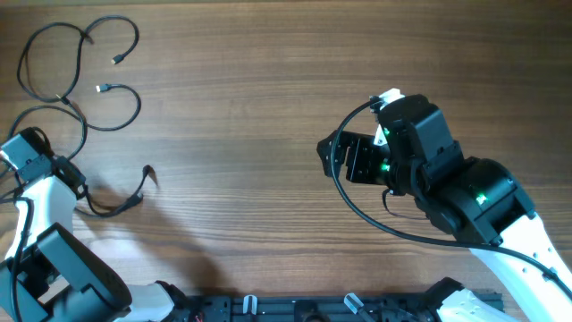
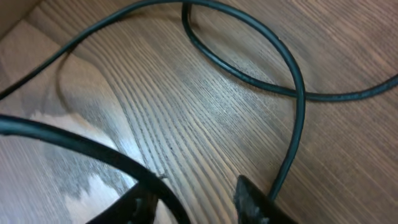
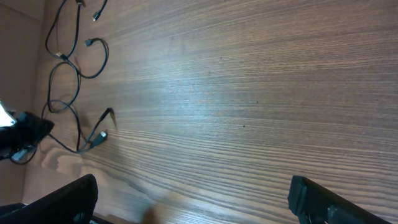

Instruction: Untangle cables

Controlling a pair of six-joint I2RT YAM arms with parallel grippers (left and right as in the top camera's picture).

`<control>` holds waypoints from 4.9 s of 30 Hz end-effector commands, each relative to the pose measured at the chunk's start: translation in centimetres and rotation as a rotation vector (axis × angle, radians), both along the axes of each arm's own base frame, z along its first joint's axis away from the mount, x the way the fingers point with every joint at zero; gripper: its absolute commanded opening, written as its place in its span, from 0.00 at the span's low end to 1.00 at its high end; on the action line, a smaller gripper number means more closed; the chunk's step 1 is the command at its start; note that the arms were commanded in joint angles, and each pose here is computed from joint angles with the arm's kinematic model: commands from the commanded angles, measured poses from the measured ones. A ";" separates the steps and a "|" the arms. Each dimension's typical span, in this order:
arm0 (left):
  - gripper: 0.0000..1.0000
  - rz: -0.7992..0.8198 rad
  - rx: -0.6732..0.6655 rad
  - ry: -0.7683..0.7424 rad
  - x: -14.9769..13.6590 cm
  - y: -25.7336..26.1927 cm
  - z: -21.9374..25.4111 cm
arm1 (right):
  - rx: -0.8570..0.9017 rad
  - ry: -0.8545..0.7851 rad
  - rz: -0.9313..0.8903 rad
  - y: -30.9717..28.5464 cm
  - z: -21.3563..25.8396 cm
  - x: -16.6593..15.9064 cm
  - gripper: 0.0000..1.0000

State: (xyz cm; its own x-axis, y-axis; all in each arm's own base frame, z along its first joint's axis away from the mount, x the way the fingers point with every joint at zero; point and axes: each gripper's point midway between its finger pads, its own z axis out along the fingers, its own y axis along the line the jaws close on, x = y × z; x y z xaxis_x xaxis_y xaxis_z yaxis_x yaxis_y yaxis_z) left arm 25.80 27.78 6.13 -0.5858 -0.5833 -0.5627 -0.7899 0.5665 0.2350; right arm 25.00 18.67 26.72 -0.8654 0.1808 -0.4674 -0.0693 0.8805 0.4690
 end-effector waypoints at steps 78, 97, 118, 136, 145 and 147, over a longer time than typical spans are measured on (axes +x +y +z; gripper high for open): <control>0.34 0.843 -0.114 -0.324 -14.8 10.2 -4.2 | 0.015 0.084 -0.015 1.4 -2.0 0.9 1.00; 1.00 0.776 -0.022 -0.377 -13.7 12.8 -0.5 | 0.024 0.081 -0.009 1.6 -1.9 1.0 1.00; 1.00 0.581 0.276 -0.544 -6.6 8.8 13.7 | 0.013 0.091 -0.006 1.4 -2.1 0.7 1.00; 1.00 -0.003 -0.033 -0.235 8.4 -2.5 0.3 | 0.029 0.111 0.012 1.8 -2.2 0.4 1.00; 1.00 0.001 -0.052 -0.200 8.7 -2.3 -2.7 | 0.040 0.115 -0.002 1.9 -2.1 0.5 1.00; 1.00 0.001 -0.055 -0.197 8.8 -2.2 -3.2 | 0.043 0.118 -0.007 1.9 -2.1 0.5 0.99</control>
